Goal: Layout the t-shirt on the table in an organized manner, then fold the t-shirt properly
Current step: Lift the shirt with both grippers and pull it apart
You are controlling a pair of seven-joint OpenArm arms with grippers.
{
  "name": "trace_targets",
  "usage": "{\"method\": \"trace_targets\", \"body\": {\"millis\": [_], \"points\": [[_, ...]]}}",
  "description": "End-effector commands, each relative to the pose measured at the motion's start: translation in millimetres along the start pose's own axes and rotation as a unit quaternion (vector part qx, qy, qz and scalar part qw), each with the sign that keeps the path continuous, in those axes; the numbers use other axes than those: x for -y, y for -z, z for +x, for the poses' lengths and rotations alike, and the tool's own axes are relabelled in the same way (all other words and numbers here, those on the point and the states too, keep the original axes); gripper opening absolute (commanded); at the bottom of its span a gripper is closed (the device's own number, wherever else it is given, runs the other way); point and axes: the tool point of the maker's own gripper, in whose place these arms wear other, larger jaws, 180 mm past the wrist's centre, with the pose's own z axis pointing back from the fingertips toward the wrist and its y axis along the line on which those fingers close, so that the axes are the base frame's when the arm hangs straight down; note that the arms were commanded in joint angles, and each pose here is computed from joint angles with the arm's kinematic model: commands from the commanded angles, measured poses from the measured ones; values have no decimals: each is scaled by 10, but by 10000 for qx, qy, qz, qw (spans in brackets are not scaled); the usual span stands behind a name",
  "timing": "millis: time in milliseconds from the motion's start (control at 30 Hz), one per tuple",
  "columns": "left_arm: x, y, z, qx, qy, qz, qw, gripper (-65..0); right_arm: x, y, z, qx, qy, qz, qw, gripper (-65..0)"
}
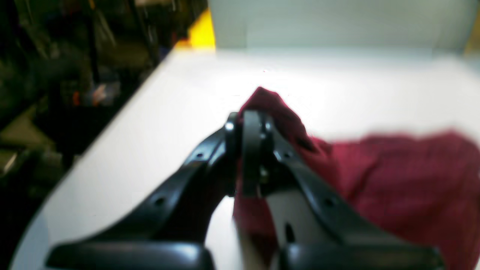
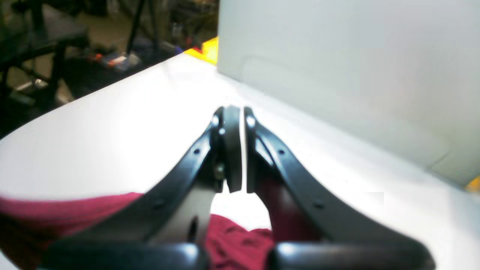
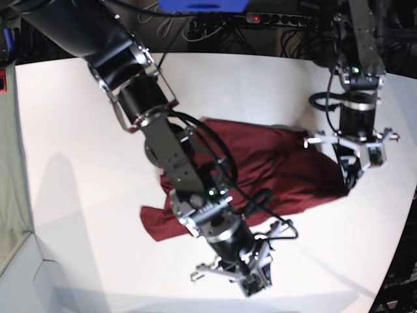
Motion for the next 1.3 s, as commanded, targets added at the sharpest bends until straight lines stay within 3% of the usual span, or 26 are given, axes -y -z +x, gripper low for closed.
{"method": "trace_targets", "body": {"millis": [0,167,300,367,467,700,867,933,1267], "points": [[-21,-102,-19,21,93,-20,10000,-648,-6,-13,219,372,19,-3,9993,-650],[-228,-542,-749,-1109,154,203,9935,-648,-185,-51,-566,-493,297,105,9983,-650],[-322,-824,-1198,-1806,197,288,9829,-648,-570,-26,-1315,-1454,18,534,9879,-650],[-333,-931,-1378,-2077,201,288,9776,-648,-753,-48,-1539,-1669,-175,755,9829,-650],[-359,-1024,-1587,-2366,195,309,9709,-648,-1049,-102,-1681,-1697,-473,1124,9779,-602],[-278,-1166,-1910,-2790,136,203,9600,-648,-1433,-205,-1681,-1560,-843,1609,9709,-318],[-194,-1205,-1953,-2860,114,94,9581,-648,-1510,-252,-1701,-1474,-770,1678,9717,-186],[-146,-1202,-1958,-2862,99,36,9581,-648,-1527,-272,-1731,-1502,-747,1690,9712,-162],[-115,-1192,-1956,-2854,88,-1,9584,-648,-1614,-375,-1941,-1590,-615,1753,9696,-161]]}}
